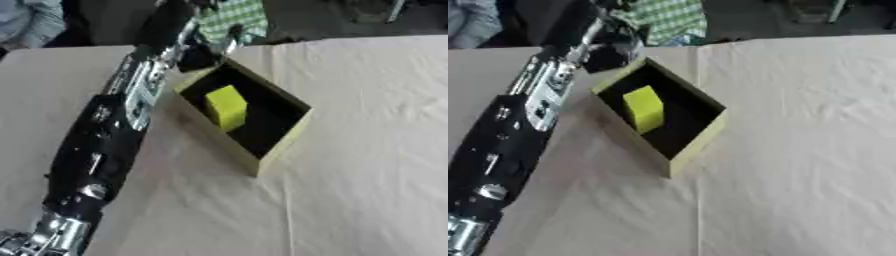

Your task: Pick up objects on the table and place them in the box.

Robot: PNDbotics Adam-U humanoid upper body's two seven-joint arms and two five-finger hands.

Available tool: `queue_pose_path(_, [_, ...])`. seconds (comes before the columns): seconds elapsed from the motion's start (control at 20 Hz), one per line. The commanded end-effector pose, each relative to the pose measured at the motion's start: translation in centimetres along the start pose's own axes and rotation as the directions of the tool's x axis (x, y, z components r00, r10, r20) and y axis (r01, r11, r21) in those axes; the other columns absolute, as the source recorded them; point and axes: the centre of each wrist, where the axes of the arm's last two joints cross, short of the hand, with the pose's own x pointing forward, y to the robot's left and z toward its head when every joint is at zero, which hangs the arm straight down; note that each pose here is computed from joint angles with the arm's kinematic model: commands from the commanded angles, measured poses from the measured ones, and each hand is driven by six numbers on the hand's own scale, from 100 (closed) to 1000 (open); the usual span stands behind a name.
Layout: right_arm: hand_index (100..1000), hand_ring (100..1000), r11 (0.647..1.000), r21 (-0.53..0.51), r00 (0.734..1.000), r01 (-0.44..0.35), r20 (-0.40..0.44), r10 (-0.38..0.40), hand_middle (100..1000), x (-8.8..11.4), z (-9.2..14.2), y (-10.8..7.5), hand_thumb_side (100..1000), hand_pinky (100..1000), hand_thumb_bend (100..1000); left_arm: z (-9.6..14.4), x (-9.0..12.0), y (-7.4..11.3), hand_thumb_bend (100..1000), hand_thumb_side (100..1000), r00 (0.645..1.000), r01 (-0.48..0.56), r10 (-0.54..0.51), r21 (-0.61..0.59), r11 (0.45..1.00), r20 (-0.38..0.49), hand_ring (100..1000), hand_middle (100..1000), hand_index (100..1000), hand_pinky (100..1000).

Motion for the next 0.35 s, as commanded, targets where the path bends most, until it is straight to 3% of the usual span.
queue_pose_path(0.05, [806, 725, 1.0, -0.001, 0.999, -0.011, 0.041, 0.011, 496, 0.9, -0.7, -0.3, 635, 740, 100, -0.7, -0.5, 5.4, 100, 781, 0.993, -0.103, 0.114, 0.286, 0.953, -0.024, 608, 541, 752, 673])
queue_pose_path(0.35, [806, 724, 1.0, -0.015, 0.999, -0.026, 0.043, 0.026, 496, 0.8, -0.6, -0.7, 636, 739, 100, 2.2, -0.8, 11.1, 100, 767, 0.953, -0.256, 0.304, 0.501, 0.827, -0.015, 557, 503, 727, 616])
